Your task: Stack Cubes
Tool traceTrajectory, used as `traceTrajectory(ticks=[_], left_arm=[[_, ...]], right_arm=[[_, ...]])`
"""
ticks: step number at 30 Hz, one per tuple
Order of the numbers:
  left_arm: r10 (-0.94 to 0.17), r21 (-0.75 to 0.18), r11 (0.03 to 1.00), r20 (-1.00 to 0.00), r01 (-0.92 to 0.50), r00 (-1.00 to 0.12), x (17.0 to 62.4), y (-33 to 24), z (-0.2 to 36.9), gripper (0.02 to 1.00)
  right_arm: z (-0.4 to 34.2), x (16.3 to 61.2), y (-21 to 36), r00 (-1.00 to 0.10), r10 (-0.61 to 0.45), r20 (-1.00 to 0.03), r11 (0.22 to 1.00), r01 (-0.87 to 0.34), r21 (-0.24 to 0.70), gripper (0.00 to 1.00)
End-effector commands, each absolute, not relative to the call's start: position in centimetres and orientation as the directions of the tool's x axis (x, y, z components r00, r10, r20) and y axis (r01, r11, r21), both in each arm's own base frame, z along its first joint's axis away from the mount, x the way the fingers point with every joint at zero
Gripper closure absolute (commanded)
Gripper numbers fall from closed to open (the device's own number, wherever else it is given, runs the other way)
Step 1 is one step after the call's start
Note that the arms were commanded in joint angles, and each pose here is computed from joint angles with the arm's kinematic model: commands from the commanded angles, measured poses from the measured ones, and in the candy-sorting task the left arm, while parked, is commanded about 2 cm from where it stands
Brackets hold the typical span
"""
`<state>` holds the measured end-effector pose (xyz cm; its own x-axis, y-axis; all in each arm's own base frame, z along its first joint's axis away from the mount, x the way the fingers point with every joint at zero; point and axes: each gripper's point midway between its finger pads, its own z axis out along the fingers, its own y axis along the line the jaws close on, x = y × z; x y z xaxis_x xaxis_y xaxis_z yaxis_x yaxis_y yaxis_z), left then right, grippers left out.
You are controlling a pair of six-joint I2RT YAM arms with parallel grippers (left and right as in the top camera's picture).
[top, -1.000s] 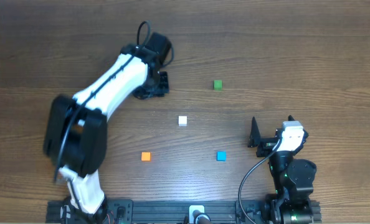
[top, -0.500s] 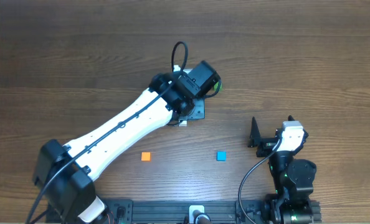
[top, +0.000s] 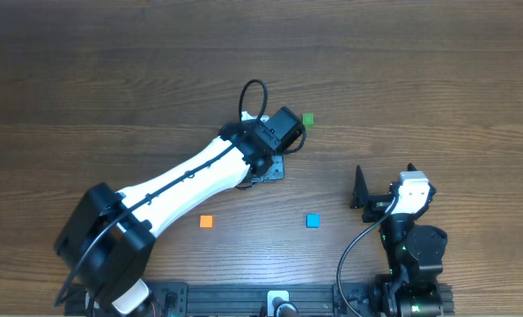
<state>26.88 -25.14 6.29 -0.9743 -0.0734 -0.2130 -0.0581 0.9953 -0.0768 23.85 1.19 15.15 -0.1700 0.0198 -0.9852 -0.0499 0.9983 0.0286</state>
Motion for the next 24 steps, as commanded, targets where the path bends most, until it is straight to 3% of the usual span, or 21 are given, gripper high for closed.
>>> traceTrajectory(ticks=[1, 24], left_arm=[[-0.080, -0.024, 0.997, -0.196, -0.077, -0.977, 26.9, -24.6, 4.2, 0.978], [-0.097, 0.004, 0.995, -0.197, -0.100, -0.976, 27.9, -24.0, 2.5, 0.980]], right_arm=[[14.9, 23.9, 1.0, -0.172, 0.023, -0.985, 0.999, -0.044, 0.031, 0.009], [14.9, 23.9, 1.0, -0.172, 0.023, -0.985, 0.999, -0.044, 0.031, 0.009]])
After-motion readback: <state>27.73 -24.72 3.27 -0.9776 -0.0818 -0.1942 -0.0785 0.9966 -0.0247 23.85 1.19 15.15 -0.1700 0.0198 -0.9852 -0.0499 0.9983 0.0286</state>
